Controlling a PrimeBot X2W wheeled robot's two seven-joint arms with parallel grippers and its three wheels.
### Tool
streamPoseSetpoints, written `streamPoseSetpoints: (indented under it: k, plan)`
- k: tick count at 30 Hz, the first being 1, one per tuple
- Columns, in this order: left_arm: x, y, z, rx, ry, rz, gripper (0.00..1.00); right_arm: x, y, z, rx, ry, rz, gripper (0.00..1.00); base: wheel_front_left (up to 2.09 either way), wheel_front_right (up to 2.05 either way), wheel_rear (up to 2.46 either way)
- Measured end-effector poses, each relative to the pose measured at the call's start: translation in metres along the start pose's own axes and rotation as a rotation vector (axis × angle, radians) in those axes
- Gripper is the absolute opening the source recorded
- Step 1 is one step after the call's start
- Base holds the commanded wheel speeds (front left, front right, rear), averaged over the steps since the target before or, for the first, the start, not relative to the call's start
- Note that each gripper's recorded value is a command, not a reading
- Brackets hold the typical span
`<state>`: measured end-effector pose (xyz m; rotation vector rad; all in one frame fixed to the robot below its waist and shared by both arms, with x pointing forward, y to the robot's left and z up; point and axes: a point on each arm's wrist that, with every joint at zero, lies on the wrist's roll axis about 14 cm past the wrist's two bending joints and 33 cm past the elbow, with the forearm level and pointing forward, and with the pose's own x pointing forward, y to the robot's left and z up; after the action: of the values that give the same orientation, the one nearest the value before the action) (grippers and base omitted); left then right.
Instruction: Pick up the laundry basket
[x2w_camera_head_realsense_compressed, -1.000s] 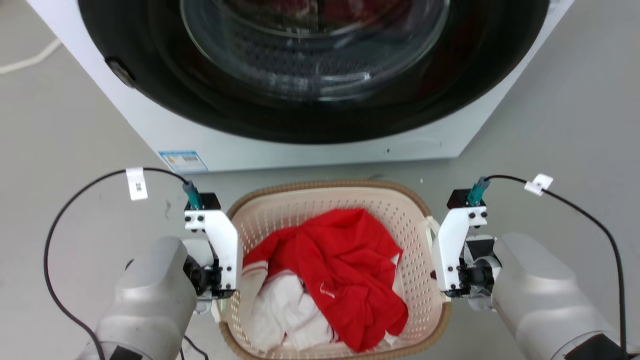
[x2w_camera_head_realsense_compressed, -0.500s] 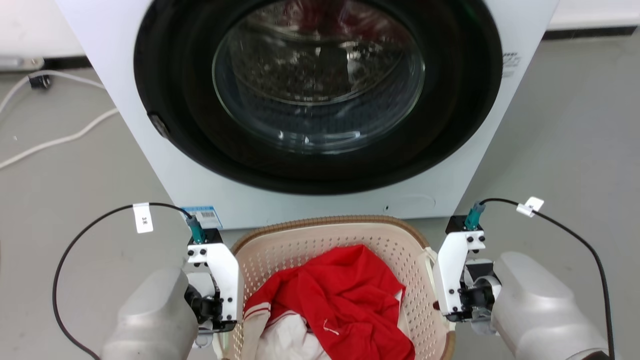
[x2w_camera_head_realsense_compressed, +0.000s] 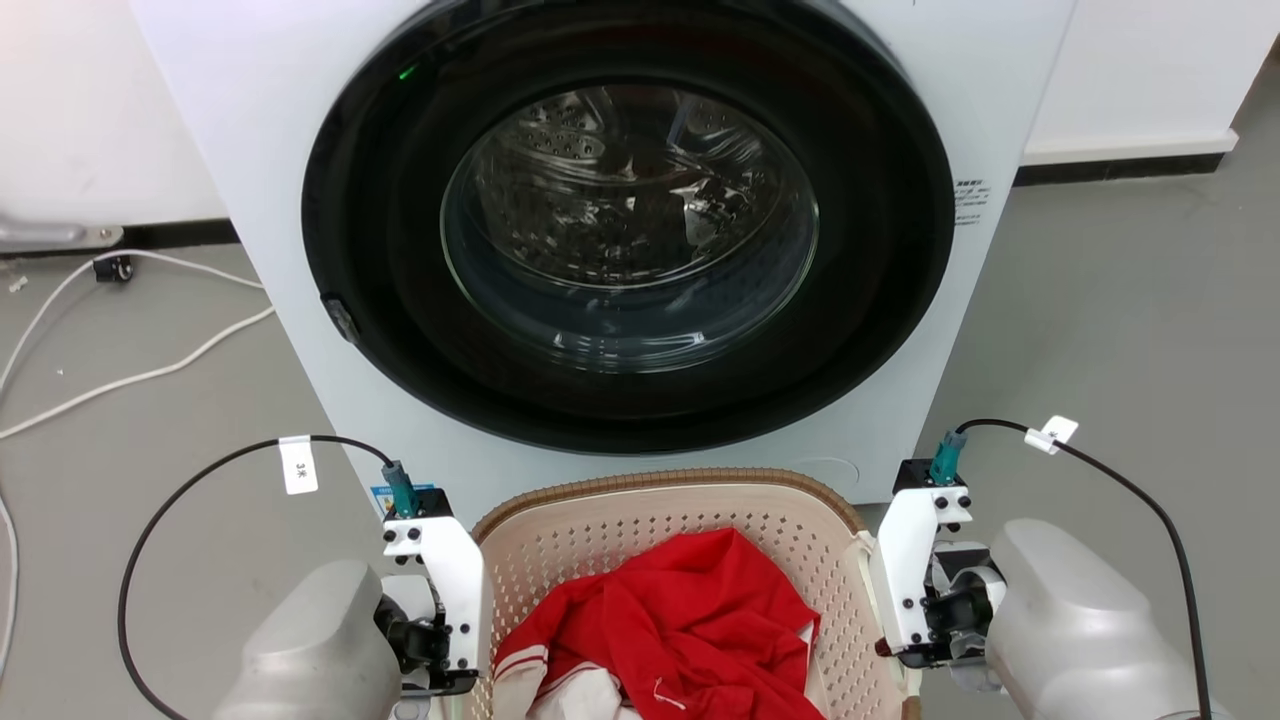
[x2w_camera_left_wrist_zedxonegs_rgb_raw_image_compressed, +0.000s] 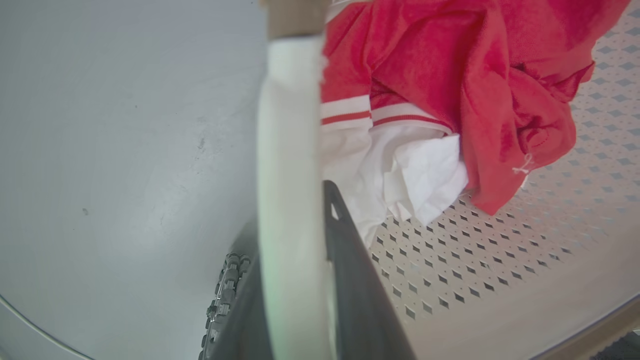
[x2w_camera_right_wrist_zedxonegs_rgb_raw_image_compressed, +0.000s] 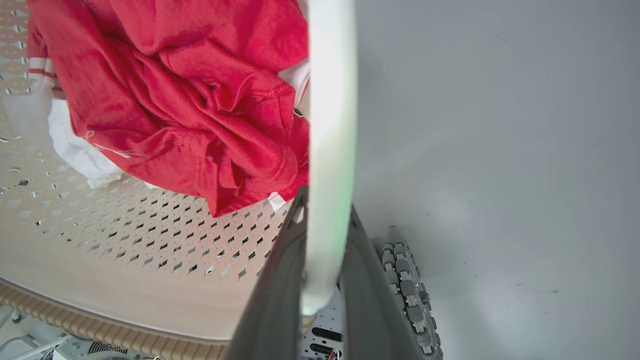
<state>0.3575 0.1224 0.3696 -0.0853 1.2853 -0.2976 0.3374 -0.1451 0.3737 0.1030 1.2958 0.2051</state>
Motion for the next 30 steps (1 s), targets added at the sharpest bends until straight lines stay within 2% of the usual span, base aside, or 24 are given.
streamPoseSetpoints:
  k: [14, 30]
  plan:
    - [-0.002, -0.012, -0.016, -0.021, 0.043, -0.028, 0.0, -0.007, -0.006, -0.017, 0.028, 0.043, -0.008, 0.0, 0.0, 0.0, 0.0]
    - [0.003, -0.014, -0.019, -0.023, 0.05, -0.036, 0.0, -0.006, -0.008, -0.019, 0.038, 0.051, -0.017, 0.0, 0.0, 0.0, 0.0]
